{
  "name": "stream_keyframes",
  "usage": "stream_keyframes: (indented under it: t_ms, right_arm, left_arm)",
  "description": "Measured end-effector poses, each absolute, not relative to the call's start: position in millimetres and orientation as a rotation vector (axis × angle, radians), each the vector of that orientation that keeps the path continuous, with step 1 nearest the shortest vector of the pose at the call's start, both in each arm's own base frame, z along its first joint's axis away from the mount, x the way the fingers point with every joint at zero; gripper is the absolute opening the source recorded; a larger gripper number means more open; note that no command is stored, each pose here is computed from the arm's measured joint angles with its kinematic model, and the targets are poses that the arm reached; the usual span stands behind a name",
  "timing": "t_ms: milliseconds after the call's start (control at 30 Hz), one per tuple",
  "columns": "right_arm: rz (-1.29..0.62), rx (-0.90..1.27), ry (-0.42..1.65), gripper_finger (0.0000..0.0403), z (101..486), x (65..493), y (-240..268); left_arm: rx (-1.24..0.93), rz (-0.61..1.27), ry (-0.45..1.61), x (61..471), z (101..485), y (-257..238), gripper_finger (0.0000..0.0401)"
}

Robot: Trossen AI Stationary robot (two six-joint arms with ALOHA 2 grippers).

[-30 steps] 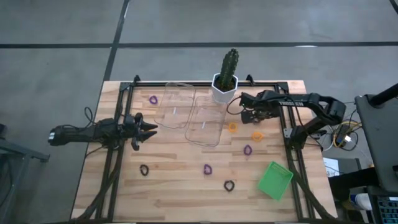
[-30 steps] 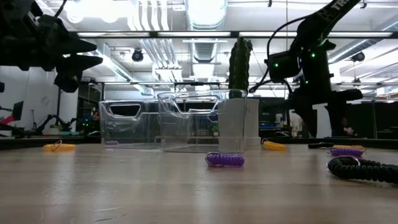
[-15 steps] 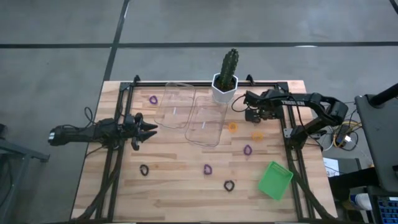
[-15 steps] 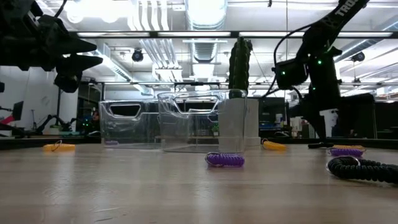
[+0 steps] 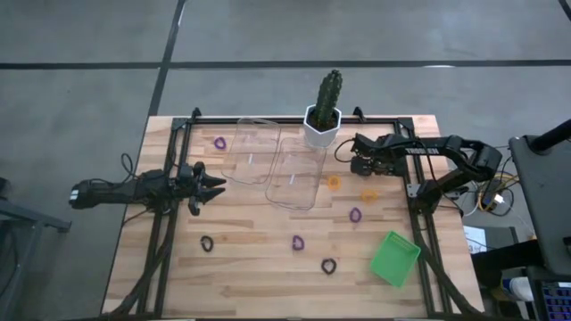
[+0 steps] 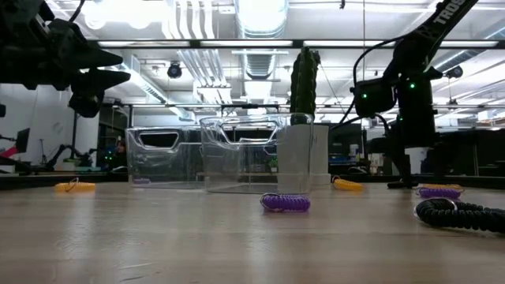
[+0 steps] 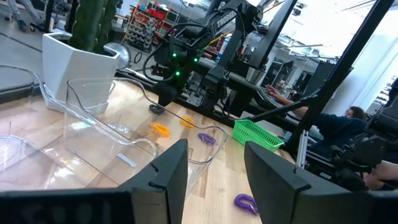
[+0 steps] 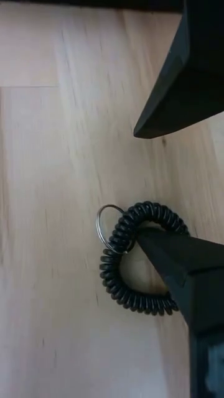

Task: Sort spring keychains
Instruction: Put the top right black spring keychain into the green basket

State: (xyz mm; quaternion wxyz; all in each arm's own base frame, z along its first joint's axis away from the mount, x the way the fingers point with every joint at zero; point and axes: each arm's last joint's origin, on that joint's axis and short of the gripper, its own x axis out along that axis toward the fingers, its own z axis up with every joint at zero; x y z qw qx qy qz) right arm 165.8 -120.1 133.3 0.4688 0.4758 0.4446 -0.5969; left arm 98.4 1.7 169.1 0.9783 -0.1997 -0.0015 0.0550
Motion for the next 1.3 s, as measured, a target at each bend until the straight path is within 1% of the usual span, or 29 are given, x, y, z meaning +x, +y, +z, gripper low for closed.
stream_keyframes:
  t_ms: [100,233,600,700,900,1000,1167,1300]
  right_arm:
    - [-1.458,1.177,1.092,0.0227,132.7,165.9,-119.8]
    - [-1.453,1.188,1.089,0.0191,132.5,166.3,-119.8]
    - [-1.428,1.195,1.089,0.0048,138.3,169.3,-121.3]
    - [-1.412,1.194,1.078,0.002,142.0,168.6,-120.8]
    - [-1.305,1.251,1.045,0.0016,154.2,168.0,-117.5]
    - [-1.214,1.257,1.021,0.0014,164.3,166.7,-114.9]
    - [-1.003,1.293,0.956,0.0014,187.0,162.0,-107.0]
    - [-0.76,1.314,0.848,0.0013,209.8,161.1,-96.4]
  left_arm:
    - [-0.402,0.111,-0.003,98.4,169.0,1.7,0.0151]
    - [-0.402,0.111,-0.003,98.4,169.0,1.7,0.0151]
    - [-0.402,0.111,-0.003,98.4,169.2,1.7,0.0151]
    - [-0.402,0.111,-0.003,98.4,169.1,1.7,0.0151]
    - [-0.402,0.112,-0.003,98.4,169.2,1.8,0.0151]
    - [-0.402,0.113,-0.003,98.4,169.2,1.8,0.0151]
    - [-0.4,0.114,-0.004,98.4,169.2,1.8,0.0151]
    - [-0.4,0.114,-0.004,98.4,169.2,1.8,0.0151]
